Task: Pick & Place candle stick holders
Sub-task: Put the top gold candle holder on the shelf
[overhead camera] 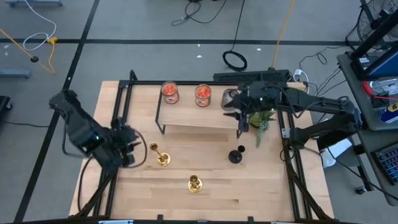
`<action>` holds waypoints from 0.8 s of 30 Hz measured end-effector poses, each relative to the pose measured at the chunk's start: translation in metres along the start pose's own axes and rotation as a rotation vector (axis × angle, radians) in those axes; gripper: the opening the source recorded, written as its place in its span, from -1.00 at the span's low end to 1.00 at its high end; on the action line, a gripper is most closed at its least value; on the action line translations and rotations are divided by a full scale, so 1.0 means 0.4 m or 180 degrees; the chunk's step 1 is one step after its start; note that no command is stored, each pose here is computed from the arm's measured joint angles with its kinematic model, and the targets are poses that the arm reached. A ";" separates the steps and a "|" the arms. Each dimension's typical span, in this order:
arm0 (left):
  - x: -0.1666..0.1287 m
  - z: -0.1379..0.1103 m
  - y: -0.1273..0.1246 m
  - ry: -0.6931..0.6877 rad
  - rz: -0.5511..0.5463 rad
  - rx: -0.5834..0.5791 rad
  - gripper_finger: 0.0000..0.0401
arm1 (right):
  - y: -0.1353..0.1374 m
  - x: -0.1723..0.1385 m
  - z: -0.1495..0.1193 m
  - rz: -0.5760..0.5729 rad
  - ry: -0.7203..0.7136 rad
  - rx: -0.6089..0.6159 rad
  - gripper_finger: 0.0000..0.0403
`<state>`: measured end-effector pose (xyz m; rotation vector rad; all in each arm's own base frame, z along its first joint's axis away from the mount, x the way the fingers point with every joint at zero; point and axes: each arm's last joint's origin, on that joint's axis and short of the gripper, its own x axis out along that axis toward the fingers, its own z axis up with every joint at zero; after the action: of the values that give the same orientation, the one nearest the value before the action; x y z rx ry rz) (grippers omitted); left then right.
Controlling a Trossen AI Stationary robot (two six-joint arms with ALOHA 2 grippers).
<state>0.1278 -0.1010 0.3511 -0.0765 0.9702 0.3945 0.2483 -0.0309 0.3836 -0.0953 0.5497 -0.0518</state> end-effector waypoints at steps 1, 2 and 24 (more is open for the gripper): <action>0.015 -0.019 -0.007 0.0061 0.0037 0.0017 -0.41 | 0.009 0.007 -0.002 0.0035 -0.0033 -0.0025 -0.30; 0.034 -0.039 -0.015 0.0113 0.0080 0.0030 -0.41 | 0.017 0.013 -0.005 0.0062 -0.0059 -0.0053 -0.30; 0.305 -0.254 -0.074 -0.1006 -0.0517 -0.0053 -0.41 | 0.060 0.058 -0.030 0.0179 -0.0282 -0.0508 -0.30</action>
<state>0.1194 -0.1168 0.1905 -0.1039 0.6436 0.2552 0.2622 -0.0098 0.3588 -0.2366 0.4672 0.0512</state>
